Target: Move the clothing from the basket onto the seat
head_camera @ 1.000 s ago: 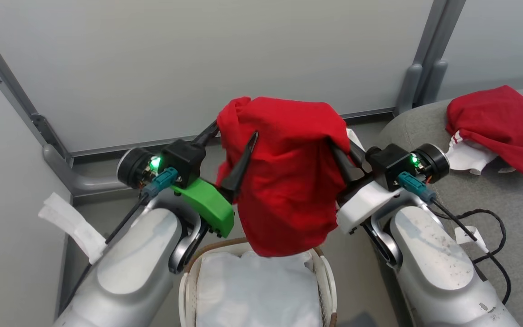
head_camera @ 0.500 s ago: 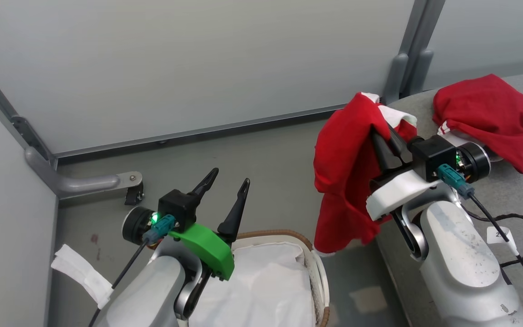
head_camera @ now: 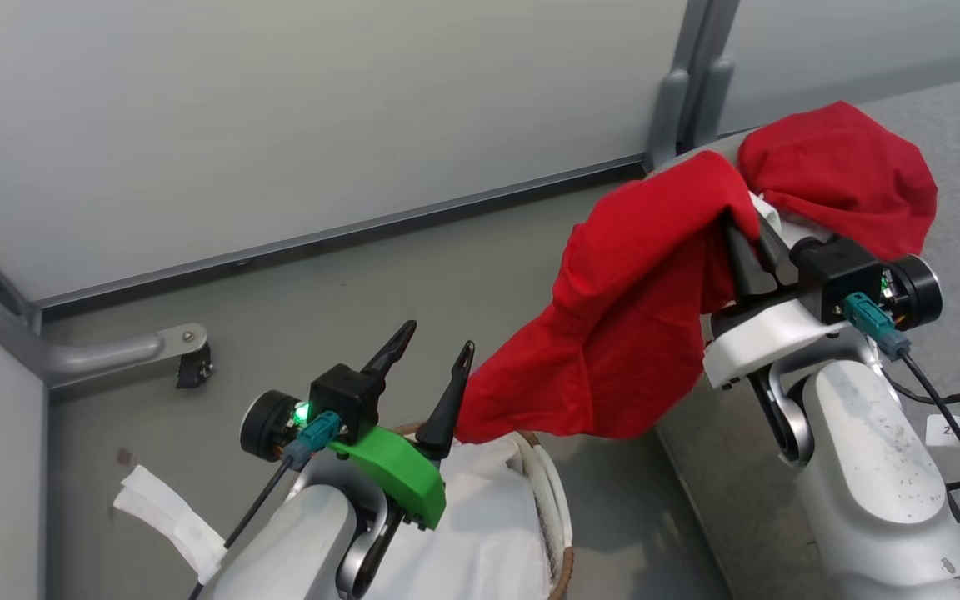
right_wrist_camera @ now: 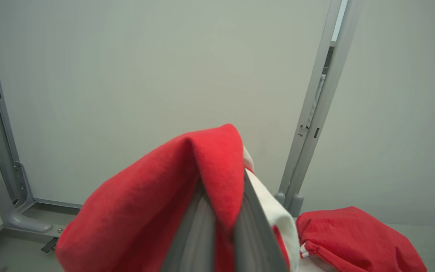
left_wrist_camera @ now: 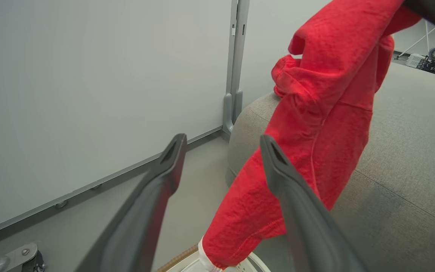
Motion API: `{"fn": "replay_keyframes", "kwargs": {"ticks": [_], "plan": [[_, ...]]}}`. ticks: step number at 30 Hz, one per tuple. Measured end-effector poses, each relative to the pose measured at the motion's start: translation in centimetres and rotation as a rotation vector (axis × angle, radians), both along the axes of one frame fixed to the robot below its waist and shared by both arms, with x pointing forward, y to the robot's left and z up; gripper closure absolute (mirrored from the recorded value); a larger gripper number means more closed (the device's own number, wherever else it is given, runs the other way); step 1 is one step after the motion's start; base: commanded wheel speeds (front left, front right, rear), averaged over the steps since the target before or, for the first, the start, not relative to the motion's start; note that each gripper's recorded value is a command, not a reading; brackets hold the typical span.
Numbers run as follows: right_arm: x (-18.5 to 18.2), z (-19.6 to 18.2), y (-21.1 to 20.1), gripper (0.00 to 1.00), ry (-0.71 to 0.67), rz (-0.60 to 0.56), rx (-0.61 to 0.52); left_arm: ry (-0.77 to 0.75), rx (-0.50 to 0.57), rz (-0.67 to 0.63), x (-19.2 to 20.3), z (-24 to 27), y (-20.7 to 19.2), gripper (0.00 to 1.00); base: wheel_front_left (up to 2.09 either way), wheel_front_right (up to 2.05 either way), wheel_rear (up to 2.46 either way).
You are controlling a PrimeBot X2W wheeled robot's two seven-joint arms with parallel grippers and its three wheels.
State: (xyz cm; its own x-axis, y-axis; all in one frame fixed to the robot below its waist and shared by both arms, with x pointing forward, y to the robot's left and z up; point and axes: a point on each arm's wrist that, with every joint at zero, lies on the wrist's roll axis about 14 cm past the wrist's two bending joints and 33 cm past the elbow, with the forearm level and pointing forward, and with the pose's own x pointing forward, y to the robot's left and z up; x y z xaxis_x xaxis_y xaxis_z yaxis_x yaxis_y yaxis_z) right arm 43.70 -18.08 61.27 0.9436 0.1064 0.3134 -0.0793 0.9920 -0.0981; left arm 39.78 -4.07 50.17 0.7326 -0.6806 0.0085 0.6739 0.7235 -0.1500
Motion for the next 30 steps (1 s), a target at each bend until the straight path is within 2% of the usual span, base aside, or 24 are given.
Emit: {"fn": "replay_keyframes", "kwargs": {"ticks": [16,23,30], "plan": [[-2.0,-1.0,-9.3,1.00,0.030,-0.263,-0.045,0.053,-0.043,-0.201,-1.2,-1.7,-7.3,0.00,0.00,0.00,0.00],[-0.2,2.1,-12.3,1.00,-0.030,-0.320,-0.131,0.081,-0.056,-0.226,-0.5,-3.0,-8.1,0.00,0.00,0.00,0.00],[3.6,8.7,-16.4,1.00,-0.144,-0.391,-0.257,0.095,-0.065,-0.218,1.2,-4.2,-7.9,0.00,0.00,0.00,0.00]]}}
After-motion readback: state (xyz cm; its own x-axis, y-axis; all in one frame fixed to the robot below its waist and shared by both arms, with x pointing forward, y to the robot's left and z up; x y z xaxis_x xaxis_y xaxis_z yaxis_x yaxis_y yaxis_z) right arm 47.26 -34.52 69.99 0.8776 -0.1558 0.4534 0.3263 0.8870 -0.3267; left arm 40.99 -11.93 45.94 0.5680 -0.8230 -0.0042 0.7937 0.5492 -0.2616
